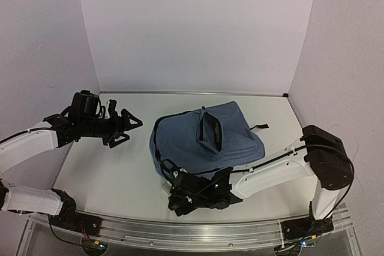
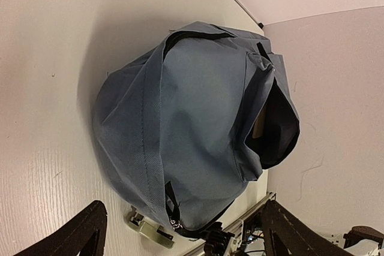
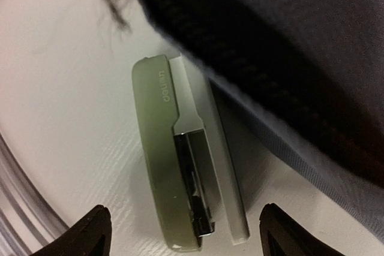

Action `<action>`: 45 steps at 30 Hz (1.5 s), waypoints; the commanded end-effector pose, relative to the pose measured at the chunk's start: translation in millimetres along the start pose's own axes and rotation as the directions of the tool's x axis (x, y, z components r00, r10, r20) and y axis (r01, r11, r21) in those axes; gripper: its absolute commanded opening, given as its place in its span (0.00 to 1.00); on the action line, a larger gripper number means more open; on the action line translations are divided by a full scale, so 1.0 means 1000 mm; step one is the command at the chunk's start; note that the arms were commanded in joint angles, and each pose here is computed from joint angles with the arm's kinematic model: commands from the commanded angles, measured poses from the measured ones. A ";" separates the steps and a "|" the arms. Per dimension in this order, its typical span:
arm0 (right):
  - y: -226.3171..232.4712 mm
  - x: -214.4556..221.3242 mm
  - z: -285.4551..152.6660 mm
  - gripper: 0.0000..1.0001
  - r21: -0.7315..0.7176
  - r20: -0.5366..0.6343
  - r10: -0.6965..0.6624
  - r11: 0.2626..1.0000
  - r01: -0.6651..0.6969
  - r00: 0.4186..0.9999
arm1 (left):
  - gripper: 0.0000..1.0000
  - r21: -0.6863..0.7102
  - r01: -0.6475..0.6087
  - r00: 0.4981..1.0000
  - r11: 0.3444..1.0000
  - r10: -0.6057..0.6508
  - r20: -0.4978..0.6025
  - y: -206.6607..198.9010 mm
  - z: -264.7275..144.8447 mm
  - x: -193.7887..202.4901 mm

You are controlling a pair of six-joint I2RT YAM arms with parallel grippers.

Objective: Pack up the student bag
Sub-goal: Pick up the stationery from the center of the board.

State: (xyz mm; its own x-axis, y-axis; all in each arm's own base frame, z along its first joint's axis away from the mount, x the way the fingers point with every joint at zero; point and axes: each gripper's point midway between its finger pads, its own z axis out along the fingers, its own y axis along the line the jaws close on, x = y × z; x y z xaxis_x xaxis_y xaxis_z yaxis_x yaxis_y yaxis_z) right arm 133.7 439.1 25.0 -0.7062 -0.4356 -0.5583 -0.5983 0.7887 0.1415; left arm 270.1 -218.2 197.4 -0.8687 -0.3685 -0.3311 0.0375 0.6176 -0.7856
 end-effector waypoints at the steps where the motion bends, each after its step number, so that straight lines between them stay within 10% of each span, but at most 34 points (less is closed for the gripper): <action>1: -0.002 -0.010 0.006 0.69 0.032 0.032 -0.029 0.999 0.028 0.999 | 0.89 0.019 -0.007 1.000 1.000 0.007 0.004 -0.008 -0.003 -0.003; 18: 0.021 -0.015 -0.009 0.26 -0.068 0.049 -0.133 0.988 0.136 0.990 | 0.89 0.020 -0.029 0.996 0.999 0.031 -0.088 -0.004 0.000 0.014; 33: 0.070 -0.067 -0.156 0.26 -0.329 0.261 -0.143 0.917 0.227 0.955 | 0.89 0.277 -0.128 0.940 0.952 0.205 -0.273 -0.065 -0.030 0.042; 45: 0.063 -0.089 -0.171 0.23 -0.241 0.314 -0.192 0.931 0.274 0.930 | 0.87 0.507 -0.129 0.748 0.852 0.419 -0.514 -0.107 -0.037 0.129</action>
State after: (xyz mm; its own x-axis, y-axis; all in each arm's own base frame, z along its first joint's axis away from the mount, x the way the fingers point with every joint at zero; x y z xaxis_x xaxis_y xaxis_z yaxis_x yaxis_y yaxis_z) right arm 85.7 448.4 201.3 -0.4621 -0.4490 -0.7648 -0.8391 0.5005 0.2131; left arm 152.3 -292.2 250.1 -0.9233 0.2314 -0.3066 0.3690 0.3119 -0.8755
